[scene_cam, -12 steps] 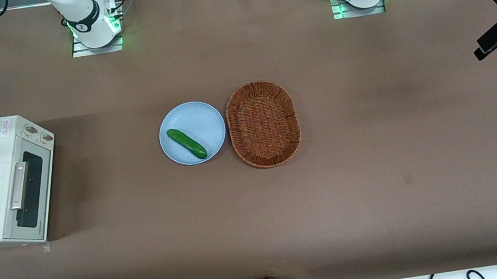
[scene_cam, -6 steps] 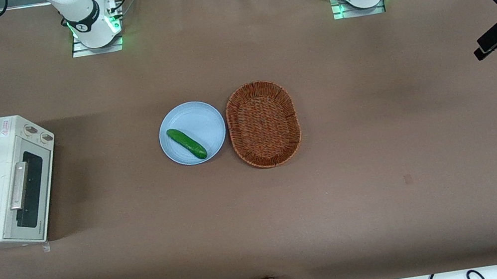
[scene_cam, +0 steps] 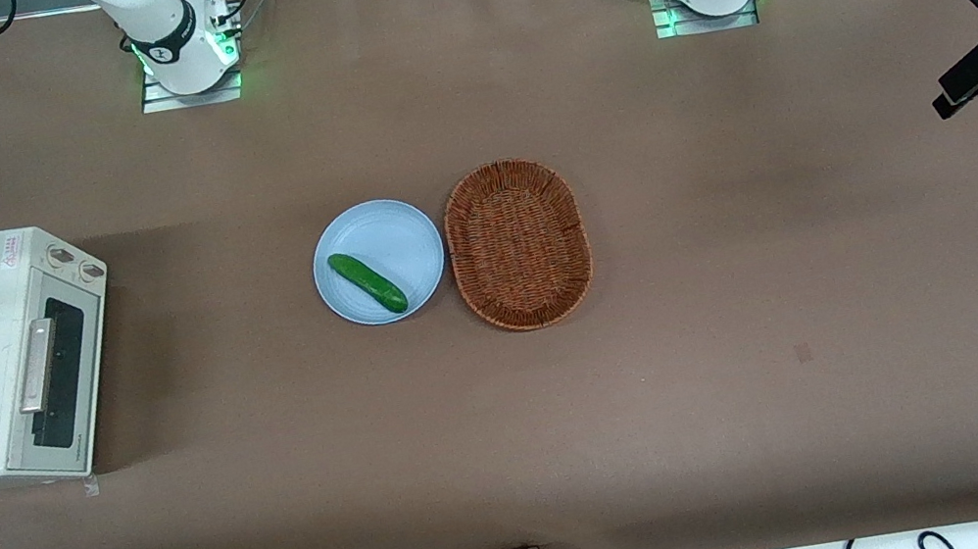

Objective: Open oven door with right arm only

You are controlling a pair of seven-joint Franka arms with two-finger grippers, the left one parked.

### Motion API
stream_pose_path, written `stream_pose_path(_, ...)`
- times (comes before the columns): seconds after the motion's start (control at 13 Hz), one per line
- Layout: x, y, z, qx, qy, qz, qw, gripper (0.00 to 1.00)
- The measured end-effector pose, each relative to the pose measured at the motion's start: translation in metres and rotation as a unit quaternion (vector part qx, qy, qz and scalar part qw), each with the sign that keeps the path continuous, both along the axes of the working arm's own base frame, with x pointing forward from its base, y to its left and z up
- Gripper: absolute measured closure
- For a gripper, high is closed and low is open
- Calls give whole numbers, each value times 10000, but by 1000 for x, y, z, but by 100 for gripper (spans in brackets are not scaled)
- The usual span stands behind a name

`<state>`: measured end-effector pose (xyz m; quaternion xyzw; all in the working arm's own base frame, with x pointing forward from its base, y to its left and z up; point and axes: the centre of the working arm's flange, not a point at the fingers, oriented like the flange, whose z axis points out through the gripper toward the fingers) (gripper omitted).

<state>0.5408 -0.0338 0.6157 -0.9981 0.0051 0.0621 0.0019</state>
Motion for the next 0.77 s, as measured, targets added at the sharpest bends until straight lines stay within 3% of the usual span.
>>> stream_pose_path(0.77,-4,14,-7,12,263,131,9996,0)
